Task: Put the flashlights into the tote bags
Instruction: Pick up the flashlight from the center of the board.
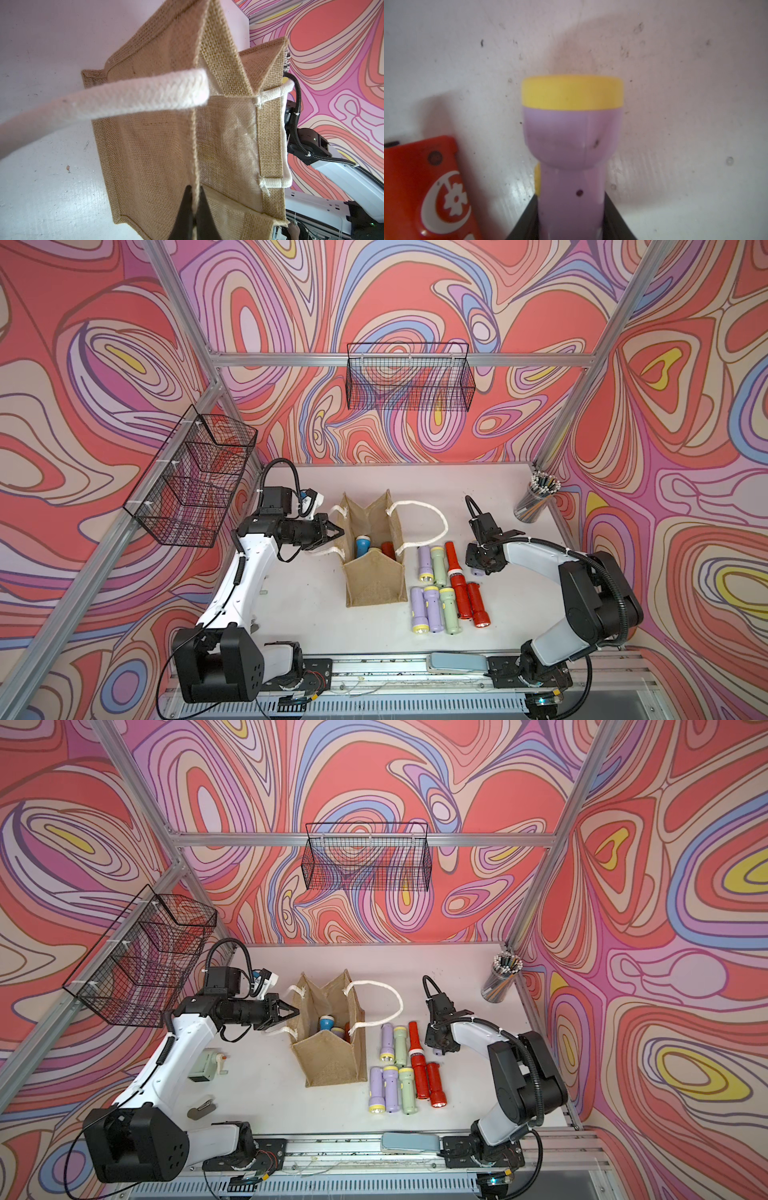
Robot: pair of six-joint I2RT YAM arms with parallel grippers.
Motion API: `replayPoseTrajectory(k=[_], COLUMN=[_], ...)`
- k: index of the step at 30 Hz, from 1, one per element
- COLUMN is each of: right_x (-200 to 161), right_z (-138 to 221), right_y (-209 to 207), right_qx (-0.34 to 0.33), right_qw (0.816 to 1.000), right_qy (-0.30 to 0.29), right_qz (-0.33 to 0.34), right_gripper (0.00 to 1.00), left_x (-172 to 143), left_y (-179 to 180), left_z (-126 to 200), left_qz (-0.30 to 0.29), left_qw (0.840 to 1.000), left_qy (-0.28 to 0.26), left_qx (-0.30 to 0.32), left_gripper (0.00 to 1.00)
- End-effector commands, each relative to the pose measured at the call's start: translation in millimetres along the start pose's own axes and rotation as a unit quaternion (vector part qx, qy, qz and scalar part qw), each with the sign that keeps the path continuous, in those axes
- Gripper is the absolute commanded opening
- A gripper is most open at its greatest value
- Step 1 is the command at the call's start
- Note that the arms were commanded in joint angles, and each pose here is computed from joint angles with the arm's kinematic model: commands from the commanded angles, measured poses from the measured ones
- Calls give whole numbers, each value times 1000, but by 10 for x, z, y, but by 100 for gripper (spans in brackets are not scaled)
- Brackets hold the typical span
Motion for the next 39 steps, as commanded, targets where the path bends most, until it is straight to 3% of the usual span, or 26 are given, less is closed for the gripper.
replayPoseTrajectory(k=[1,7,15,20,25,32,39], right_x=[-94,66,399,586,679,490,80], right_z=[-9,371,1140,1699,2236,2801,3020], right_y=[-80,-47,189,385,618,1405,2342], right_qx=[-20,-17,53,138,172,222,305], right_qw=[999,1000,997,986,973,949,916], right_qy=[31,5,-49,-98,-154,-199,-179], right_qz=[-7,-8,-7,-6,17,105,189], right_gripper=[34,27,21,19,15,15,14], left_x=[69,68,79,72,72,4,-53], left_y=[-19,-10,-31,-55,-115,-253,-324], left_z=[34,27,33,31,30,-37,-76], left_qz=[-9,-7,-8,-8,-12,-36,-45], left_qw=[1000,1000,1000,1000,999,998,996], left_qy=[-7,-7,-10,-9,-8,10,18], left_qx=[0,2,-5,-15,-39,-60,-68], left_gripper=[6,6,6,6,6,6,4])
Point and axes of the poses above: each gripper's point midway between its finger pads, its own z axis back along the fingers, its own y axis along the line the jaws close on, x = y × z, the point moved 5 cm from there along z, back along the fingers, and after that the axes turned 11 degrees about -z, right-handed, at the moved point
